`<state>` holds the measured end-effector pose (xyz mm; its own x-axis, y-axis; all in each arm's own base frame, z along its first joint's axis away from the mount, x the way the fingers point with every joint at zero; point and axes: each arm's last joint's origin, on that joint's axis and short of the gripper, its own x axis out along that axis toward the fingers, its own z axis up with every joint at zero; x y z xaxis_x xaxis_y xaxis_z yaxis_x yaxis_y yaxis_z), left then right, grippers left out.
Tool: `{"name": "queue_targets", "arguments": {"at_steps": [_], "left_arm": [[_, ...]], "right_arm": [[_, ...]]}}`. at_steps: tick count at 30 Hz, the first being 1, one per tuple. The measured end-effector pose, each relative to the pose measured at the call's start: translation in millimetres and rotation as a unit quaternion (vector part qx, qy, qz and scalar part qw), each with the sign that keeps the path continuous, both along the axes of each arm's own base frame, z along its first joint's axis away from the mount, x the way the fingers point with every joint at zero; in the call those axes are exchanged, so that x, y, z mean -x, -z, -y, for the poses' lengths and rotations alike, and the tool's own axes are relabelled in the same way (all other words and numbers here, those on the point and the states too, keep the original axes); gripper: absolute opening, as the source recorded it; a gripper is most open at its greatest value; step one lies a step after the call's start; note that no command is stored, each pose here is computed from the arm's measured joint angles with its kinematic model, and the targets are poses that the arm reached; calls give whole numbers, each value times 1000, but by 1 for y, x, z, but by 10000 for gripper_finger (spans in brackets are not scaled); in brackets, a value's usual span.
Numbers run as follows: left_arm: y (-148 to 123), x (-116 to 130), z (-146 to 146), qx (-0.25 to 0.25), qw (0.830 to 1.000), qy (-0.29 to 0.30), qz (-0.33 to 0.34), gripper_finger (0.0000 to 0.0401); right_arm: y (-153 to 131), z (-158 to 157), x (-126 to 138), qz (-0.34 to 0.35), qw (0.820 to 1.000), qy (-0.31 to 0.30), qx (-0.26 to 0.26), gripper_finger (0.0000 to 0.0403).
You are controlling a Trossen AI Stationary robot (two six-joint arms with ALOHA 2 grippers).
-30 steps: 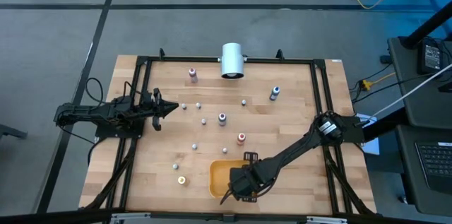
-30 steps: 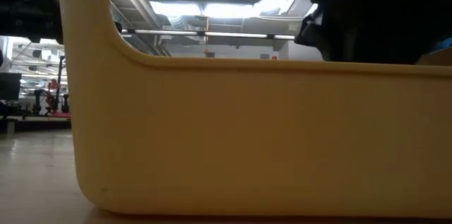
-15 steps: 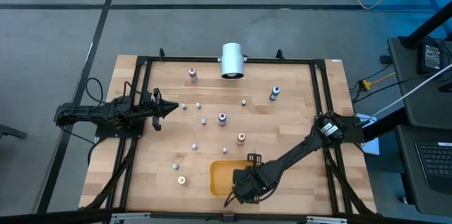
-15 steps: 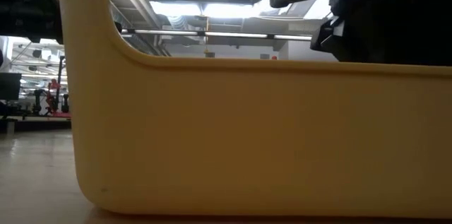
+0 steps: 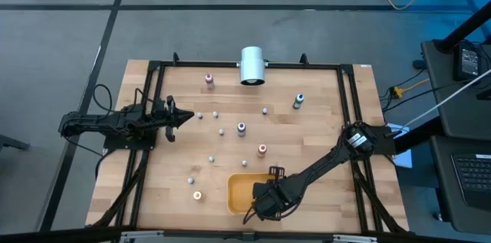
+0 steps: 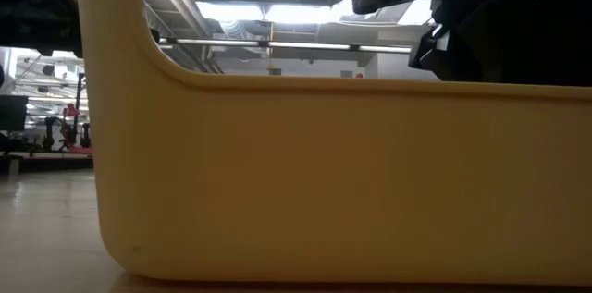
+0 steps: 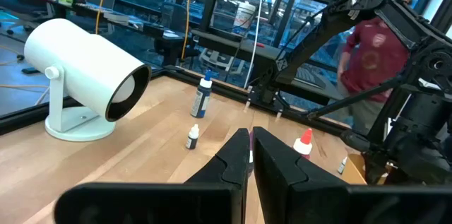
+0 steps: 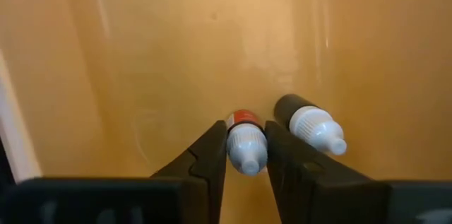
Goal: Pick & Place food coloring
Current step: Put the small red food coloring bottle into the yellow container, then put the small blue food coloring bottle into the yellow container
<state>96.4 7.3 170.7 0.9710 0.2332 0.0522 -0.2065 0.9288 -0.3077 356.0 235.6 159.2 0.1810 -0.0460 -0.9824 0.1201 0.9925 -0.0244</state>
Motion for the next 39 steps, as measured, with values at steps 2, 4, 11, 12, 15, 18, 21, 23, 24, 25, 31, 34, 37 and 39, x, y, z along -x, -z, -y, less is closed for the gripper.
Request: {"name": "queue_targets", "arguments": {"at_steps": [2, 4, 11, 12, 15, 18, 21, 23, 24, 25, 31, 34, 37, 39], "left_arm": [[0, 0, 0, 0, 1000, 0, 0, 17], [0, 0, 0, 0, 1000, 0, 0, 17], [0, 0, 0, 0, 1000, 0, 0, 17], [0, 0, 0, 0, 1000, 0, 0, 17], [0, 0, 0, 0, 1000, 0, 0, 17], [0, 0, 0, 0, 1000, 0, 0, 17], [0, 0, 0, 0, 1000, 0, 0, 17], [0, 0, 0, 0, 1000, 0, 0, 17], [0, 0, 0, 0, 1000, 0, 0, 17], [0, 0, 0, 0, 1000, 0, 0, 17], [0, 0, 0, 0, 1000, 0, 0, 17], [0, 0, 0, 0, 1000, 0, 0, 17], [0, 0, 0, 0, 1000, 0, 0, 17], [0, 0, 0, 0, 1000, 0, 0, 17]], "right_arm": [[0, 0, 0, -2, 1000, 2, -1, 113], [0, 0, 0, -2, 1000, 8, -2, 124], [0, 1, 1, -6, 1000, 13, 0, 144], [0, 1, 1, -9, 1000, 14, -1, 144], [-5, 0, 0, -9, 1000, 13, -2, 144], [-13, -1, -1, -8, 1000, 12, -3, 144], [-22, -3, -4, -3, 1000, 12, -6, 144], [-28, -3, -5, 0, 1000, 12, -4, 145], [-31, -3, -6, 4, 1000, 12, 0, 145], [-33, -3, -6, 8, 1000, 13, 4, 145], [-34, -2, -5, 0, 1000, 14, 12, 145], [-36, -3, -4, 1, 1000, 14, 10, 145], [-48, -4, 3, 7, 1000, 12, 3, 145], [-63, -3, 10, 14, 1000, 19, 5, 145]]}}
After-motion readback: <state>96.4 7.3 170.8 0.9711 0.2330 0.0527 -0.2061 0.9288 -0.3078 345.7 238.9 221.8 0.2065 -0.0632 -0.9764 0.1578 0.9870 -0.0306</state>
